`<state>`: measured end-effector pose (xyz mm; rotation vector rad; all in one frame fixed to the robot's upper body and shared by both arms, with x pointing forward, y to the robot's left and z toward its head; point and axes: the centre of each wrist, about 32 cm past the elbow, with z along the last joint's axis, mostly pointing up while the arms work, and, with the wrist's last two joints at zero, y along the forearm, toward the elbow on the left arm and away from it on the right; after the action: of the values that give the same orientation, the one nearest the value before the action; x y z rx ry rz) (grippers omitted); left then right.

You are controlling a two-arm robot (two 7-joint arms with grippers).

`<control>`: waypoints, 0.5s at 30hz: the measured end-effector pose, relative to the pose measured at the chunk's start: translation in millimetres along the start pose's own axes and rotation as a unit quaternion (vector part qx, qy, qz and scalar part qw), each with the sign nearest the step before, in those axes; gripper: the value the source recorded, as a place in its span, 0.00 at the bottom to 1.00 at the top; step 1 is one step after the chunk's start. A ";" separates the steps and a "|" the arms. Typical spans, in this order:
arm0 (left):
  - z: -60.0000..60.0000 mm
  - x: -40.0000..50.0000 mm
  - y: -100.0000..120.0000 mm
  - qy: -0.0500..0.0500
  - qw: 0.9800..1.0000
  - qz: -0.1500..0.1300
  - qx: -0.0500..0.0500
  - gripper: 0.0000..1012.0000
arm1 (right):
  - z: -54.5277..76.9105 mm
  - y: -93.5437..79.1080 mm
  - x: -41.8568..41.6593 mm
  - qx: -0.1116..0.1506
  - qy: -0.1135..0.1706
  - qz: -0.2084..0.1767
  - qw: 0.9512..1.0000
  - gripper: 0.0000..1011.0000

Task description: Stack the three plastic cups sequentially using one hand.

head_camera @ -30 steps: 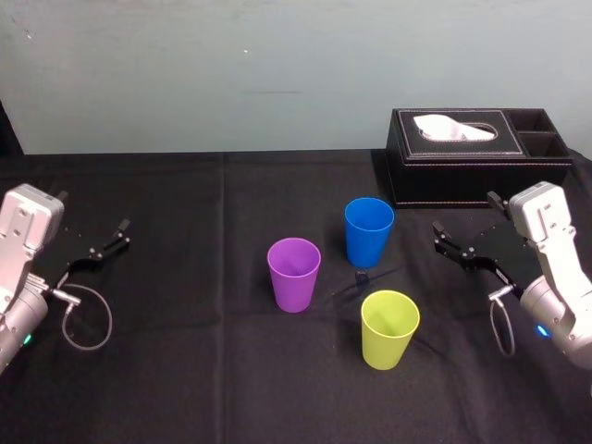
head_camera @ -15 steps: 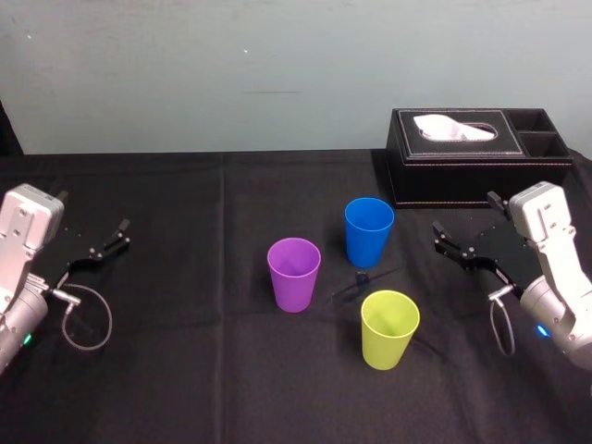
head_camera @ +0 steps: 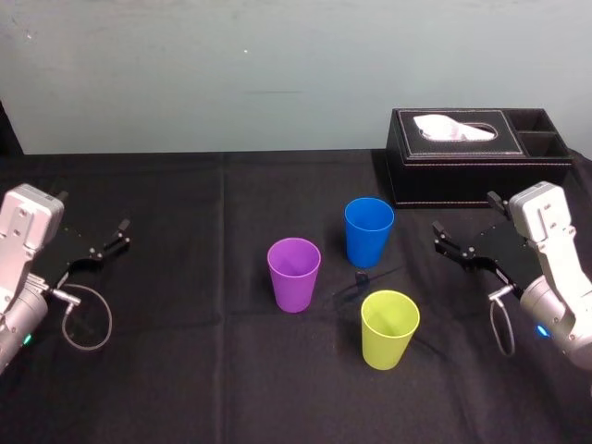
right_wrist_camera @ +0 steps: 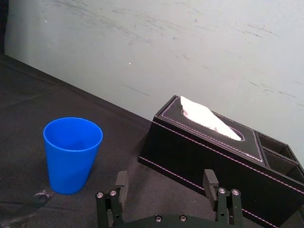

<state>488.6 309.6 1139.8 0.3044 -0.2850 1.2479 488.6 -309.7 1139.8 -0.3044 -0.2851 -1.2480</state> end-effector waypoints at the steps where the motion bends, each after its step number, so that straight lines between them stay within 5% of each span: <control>1: 0.0 0.0 0.0 0.000 1.000 0.000 0.000 1.00 | 0.0 0.0 0.0 0.000 0.000 0.000 1.000 0.99; 15: 0.0 0.0 0.0 0.000 1.000 0.000 0.000 1.00 | 0.0 0.0 0.0 0.000 0.000 0.000 1.000 0.99</control>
<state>488.6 309.7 1139.8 0.3044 -0.2850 1.2479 488.6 -309.7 1139.8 -0.3045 -0.2851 -1.2480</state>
